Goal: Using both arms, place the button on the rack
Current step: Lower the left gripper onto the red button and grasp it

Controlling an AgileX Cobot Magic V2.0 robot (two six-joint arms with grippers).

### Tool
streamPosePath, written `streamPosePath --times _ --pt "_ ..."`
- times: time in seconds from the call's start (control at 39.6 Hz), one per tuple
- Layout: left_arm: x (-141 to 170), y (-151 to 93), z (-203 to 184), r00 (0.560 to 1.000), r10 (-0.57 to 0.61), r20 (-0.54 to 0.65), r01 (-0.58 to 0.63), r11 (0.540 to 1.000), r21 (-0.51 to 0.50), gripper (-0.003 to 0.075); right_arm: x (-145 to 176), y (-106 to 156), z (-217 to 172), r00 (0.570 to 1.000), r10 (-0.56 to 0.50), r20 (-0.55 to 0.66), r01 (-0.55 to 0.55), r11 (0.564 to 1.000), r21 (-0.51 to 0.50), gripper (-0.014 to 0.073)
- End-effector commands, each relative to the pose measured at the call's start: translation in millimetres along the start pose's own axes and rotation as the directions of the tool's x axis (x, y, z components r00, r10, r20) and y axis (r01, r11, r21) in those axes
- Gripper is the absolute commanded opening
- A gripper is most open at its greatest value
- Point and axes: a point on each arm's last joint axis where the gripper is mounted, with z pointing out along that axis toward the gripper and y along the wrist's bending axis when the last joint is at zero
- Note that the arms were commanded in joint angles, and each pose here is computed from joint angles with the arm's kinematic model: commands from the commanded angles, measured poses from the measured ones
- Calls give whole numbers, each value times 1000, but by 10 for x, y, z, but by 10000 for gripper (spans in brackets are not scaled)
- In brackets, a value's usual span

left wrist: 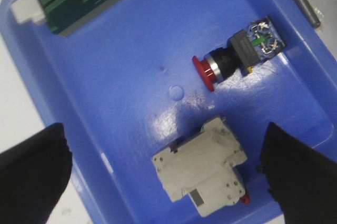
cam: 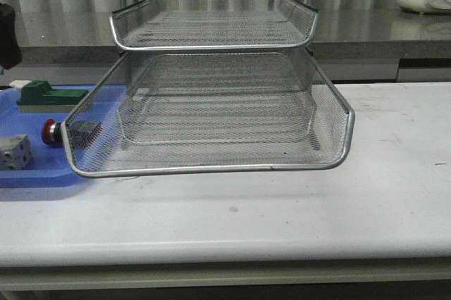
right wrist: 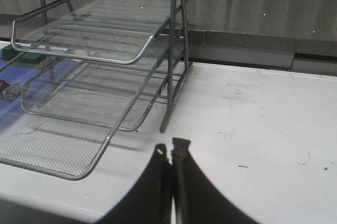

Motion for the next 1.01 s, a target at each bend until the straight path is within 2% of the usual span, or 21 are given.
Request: streamPosePath --times 0.0,0.1,0.4,0.78,0.99 --pt "-193 56 -77 997 43 72 -44 999 14 681 -144 0 -13 995 5 95 -5 1000 2 -59" --pt "-247 60 130 997 57 48 -60 995 84 681 -144 0 -13 995 5 95 -5 1000 2 -59" --pt "-390 -59 643 988 154 -7 -151 974 172 681 -144 0 -13 995 5 95 -5 1000 2 -59" --pt "-521 -256 1022 979 204 -14 -196 958 209 681 -144 0 -13 995 5 95 -5 1000 2 -59" --pt "-510 -268 1113 979 203 -18 -195 958 210 681 -144 0 -13 995 5 95 -5 1000 2 -59"
